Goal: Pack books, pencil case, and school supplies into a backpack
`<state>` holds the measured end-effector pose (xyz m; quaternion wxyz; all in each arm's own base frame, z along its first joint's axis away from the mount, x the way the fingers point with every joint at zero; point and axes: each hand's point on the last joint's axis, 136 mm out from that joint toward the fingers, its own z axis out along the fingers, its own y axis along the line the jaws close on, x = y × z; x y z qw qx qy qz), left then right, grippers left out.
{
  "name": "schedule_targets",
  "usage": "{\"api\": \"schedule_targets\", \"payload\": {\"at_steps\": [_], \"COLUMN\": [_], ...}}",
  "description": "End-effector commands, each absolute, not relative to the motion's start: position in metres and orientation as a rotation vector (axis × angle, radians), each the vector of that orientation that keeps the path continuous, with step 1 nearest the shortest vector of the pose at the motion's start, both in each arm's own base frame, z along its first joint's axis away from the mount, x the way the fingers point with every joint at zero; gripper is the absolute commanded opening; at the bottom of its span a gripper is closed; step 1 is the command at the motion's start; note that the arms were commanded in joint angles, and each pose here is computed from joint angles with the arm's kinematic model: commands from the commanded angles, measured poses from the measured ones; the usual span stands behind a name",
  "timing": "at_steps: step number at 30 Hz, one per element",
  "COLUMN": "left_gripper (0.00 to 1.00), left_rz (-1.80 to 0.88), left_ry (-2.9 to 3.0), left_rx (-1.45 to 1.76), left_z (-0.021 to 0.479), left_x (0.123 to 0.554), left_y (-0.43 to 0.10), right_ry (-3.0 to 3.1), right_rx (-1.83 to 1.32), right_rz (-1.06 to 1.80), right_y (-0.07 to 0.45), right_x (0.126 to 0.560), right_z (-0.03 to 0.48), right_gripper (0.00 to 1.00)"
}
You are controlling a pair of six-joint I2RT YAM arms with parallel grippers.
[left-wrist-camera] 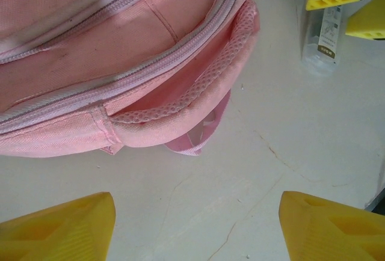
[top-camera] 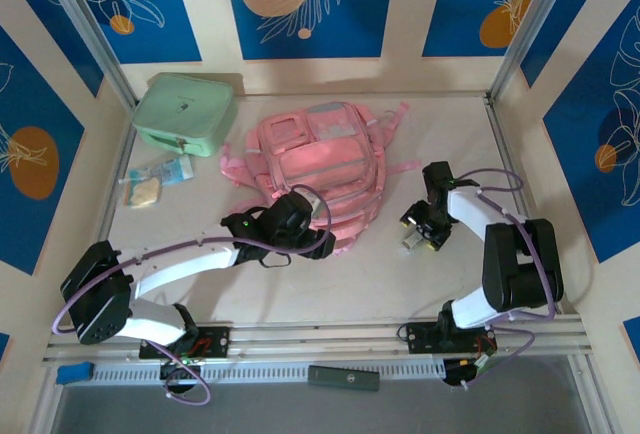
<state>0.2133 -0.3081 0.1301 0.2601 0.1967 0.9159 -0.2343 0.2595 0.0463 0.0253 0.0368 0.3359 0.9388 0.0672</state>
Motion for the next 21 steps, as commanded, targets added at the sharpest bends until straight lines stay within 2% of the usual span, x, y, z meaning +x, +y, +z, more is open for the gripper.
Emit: {"api": "schedule_targets", "payload": {"at_steps": [1, 6, 11, 15, 21], "left_gripper": [0.72, 0.73, 0.74, 0.74, 0.75], "left_rz": [-0.665, -0.654, -0.617, -0.600, -0.593], "left_ry": [2.443, 2.427, 2.428, 2.430, 2.432], "left_rx": [0.543, 0.536, 0.525, 0.528, 0.519], "left_z": [0.149, 0.152, 0.151, 0.150, 0.149], "left_x": [0.214, 0.216, 0.218, 0.217, 0.216], "left_y": [-0.315, -0.313, -0.307, -0.304, -0.299], "right_ry": [2.973, 3.038, 3.072, 3.091, 3.053], "right_rx": [0.861, 0.800, 0.791, 0.816, 0.908], "right_rz": [0.165, 0.074, 0.062, 0.042, -0.074], "right_y": [0.058, 0.059, 0.074, 0.076, 0.048], "right_x": [0.258, 0.243, 0.230, 0.221, 0.212], "right_z": [0.030, 0.028, 0.020, 0.013, 0.016], "right_gripper": [0.59, 0.60, 0.67, 0.64, 0.60]}}
